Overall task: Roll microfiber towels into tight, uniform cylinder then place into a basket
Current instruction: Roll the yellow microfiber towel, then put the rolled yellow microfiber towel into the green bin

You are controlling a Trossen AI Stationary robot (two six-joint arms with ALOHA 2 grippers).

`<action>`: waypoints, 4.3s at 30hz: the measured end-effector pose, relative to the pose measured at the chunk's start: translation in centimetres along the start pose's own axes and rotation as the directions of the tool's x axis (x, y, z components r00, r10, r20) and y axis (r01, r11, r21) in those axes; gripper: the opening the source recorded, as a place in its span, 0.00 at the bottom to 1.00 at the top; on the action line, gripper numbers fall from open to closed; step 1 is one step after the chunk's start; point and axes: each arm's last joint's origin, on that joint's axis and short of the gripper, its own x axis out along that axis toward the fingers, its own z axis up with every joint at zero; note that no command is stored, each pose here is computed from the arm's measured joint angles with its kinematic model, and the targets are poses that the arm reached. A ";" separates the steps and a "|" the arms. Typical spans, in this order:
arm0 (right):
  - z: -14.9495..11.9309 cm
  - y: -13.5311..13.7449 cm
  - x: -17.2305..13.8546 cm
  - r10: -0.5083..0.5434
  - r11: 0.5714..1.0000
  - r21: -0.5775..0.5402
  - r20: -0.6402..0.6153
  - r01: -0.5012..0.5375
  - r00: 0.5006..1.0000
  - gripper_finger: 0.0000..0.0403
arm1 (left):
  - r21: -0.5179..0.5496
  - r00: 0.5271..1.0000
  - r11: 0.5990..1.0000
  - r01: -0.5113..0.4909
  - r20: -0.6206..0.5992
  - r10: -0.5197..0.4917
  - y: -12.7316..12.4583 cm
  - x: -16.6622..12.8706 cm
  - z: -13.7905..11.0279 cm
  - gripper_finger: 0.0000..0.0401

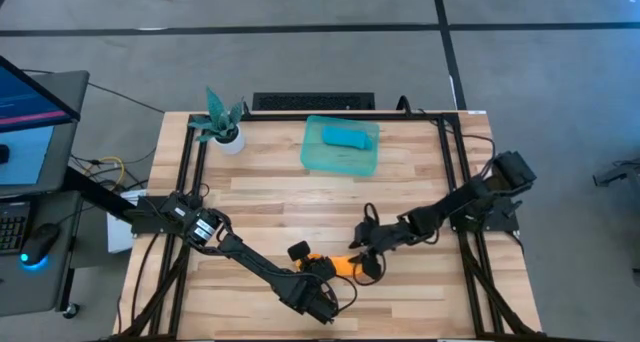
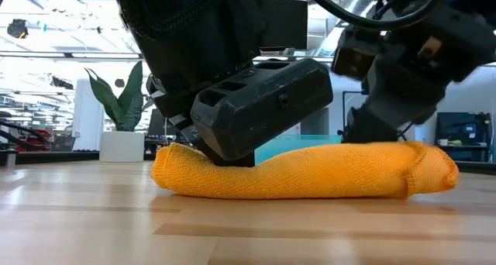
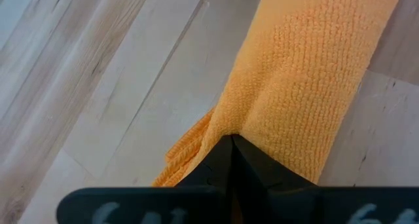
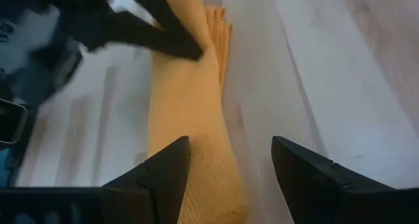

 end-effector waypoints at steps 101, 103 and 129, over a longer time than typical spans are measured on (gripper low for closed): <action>-0.2 0.9 3.9 0.061 0.998 0.017 -0.257 -0.059 0.964 0.22 | 0.075 1.000 0.997 -0.003 -0.011 0.004 -0.4 -2.7 0.8 0.01; -0.2 0.9 3.9 0.063 0.998 0.018 -0.260 -0.060 0.963 0.13 | 0.075 1.000 0.997 -0.004 -0.010 0.005 -0.4 -2.7 0.8 0.01; -0.1 0.6 3.9 0.066 0.998 0.024 -0.263 -0.062 0.963 0.07 | 0.095 0.989 0.986 -0.139 0.061 0.134 6.6 -14.9 -0.3 0.01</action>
